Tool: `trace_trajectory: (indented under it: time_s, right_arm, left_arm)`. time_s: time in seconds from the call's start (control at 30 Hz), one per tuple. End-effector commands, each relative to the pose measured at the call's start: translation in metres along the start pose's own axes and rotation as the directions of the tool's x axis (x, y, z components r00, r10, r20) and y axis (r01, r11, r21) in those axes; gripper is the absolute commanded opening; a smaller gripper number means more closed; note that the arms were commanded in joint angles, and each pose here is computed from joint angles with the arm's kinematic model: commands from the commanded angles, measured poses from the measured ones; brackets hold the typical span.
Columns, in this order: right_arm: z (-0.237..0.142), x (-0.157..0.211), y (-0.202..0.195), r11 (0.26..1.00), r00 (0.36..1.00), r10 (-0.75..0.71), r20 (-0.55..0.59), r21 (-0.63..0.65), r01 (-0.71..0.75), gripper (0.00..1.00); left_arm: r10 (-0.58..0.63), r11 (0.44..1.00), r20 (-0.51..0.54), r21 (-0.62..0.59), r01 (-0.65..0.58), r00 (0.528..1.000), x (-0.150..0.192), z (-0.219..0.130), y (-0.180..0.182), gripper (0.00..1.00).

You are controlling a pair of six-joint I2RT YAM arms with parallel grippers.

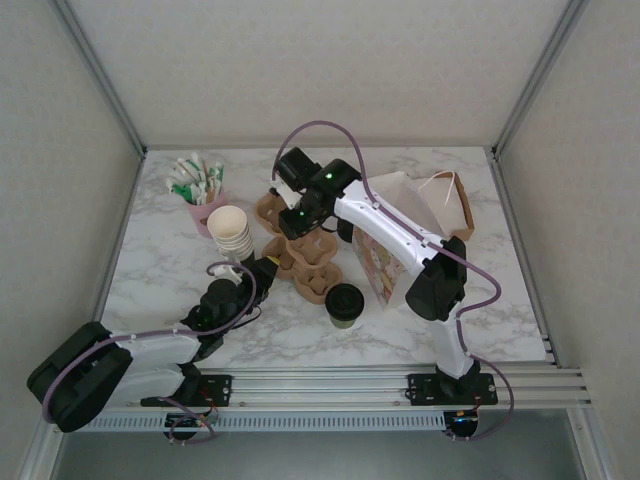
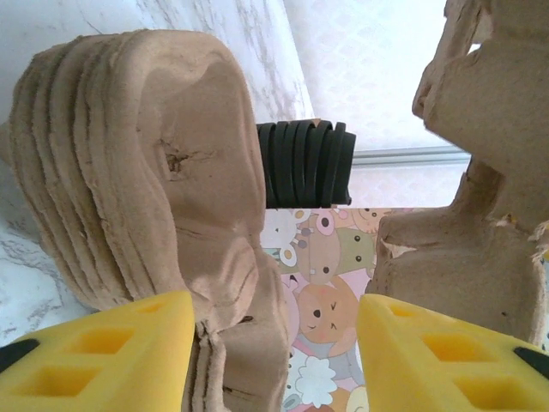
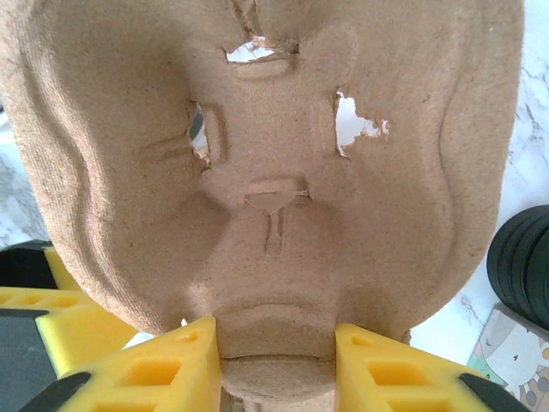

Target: Pack the takeout coffee

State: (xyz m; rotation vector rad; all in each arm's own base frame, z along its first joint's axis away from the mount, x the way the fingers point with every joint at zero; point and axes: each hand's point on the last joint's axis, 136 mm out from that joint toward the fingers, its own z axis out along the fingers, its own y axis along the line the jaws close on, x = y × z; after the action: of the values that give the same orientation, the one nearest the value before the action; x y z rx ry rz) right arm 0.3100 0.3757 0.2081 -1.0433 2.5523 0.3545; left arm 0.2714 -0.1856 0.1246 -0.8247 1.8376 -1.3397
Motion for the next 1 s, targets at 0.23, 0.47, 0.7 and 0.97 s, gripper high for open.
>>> trace_trajectory:
  time_s: [0.23, 0.47, 0.7, 0.97]
  right_arm:
    - [-0.064, -0.031, 0.022, 0.993, 0.988, 0.032, 0.151, -0.121, -0.013, 0.34]
    - [-0.092, -0.045, 0.042, 0.973, 0.975, 0.041, 0.219, -0.229, 0.010, 0.35]
    - [-0.122, -0.050, 0.062, 0.942, 0.960, 0.049, 0.275, -0.332, 0.047, 0.35]
    - [-0.171, -0.052, 0.073, 0.922, 0.929, 0.052, 0.366, -0.374, 0.095, 0.36]
  left_arm:
    - [0.056, 0.998, 0.045, -0.011, -0.056, 0.997, -0.008, -0.010, -0.012, 0.60]
    - [0.067, 0.998, 0.057, 0.006, -0.067, 0.996, -0.012, -0.016, -0.021, 0.64]
    - [0.074, 0.997, 0.076, 0.017, -0.076, 0.994, -0.016, -0.023, -0.026, 0.66]
    - [0.101, 0.994, 0.077, 0.022, -0.103, 0.992, -0.018, -0.026, -0.038, 0.70]
